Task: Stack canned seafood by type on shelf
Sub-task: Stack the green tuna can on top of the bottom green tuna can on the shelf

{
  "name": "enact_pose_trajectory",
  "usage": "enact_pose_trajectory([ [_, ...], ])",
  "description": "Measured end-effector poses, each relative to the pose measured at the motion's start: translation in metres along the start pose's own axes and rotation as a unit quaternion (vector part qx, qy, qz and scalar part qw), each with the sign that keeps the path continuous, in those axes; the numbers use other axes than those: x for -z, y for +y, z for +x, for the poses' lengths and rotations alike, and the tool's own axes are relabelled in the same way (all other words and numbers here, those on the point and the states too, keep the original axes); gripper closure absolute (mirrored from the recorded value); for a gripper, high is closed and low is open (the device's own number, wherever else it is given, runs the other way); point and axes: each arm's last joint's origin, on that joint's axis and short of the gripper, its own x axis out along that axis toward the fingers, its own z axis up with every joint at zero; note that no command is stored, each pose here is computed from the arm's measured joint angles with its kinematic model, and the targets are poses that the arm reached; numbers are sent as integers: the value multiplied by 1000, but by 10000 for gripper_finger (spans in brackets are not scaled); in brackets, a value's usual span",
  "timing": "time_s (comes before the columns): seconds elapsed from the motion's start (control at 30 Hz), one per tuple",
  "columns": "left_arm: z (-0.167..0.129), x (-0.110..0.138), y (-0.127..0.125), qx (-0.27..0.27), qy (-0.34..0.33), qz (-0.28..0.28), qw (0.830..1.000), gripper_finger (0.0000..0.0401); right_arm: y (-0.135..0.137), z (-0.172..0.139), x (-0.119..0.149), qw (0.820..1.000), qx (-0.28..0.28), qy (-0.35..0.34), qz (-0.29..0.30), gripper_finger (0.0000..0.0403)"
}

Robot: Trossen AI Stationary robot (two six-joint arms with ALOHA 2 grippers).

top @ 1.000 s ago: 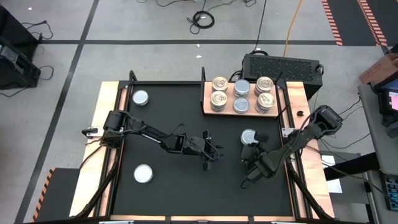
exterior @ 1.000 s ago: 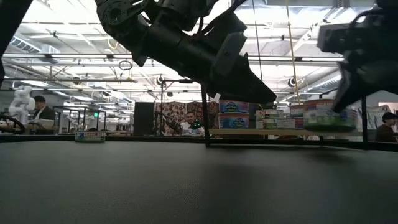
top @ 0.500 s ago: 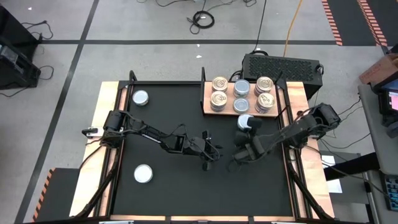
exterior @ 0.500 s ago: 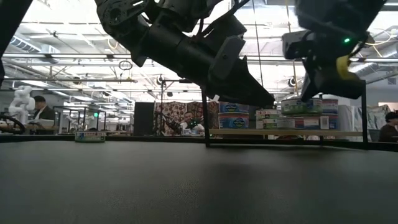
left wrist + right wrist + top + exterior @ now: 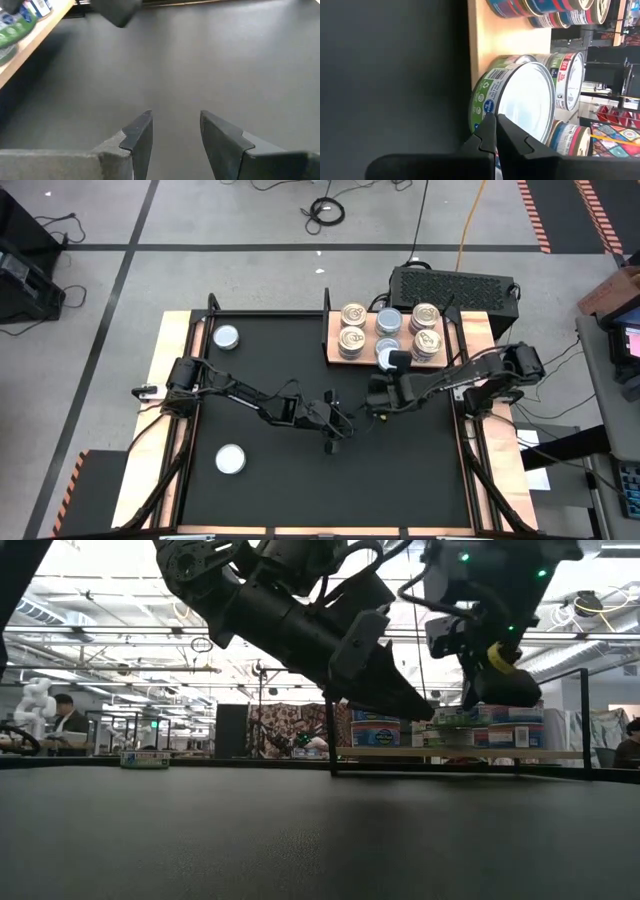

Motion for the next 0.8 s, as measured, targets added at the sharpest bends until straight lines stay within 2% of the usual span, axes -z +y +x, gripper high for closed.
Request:
enact_pose_trajectory([
  [0.6, 0, 1, 0, 0, 5, 9, 1000, 237, -37, 40, -10, 999, 12, 32, -15, 403],
  [0.8, 0, 1, 0, 0, 5, 9, 1000, 237, -43, 47, -10, 999, 1, 42, -17, 403],
])
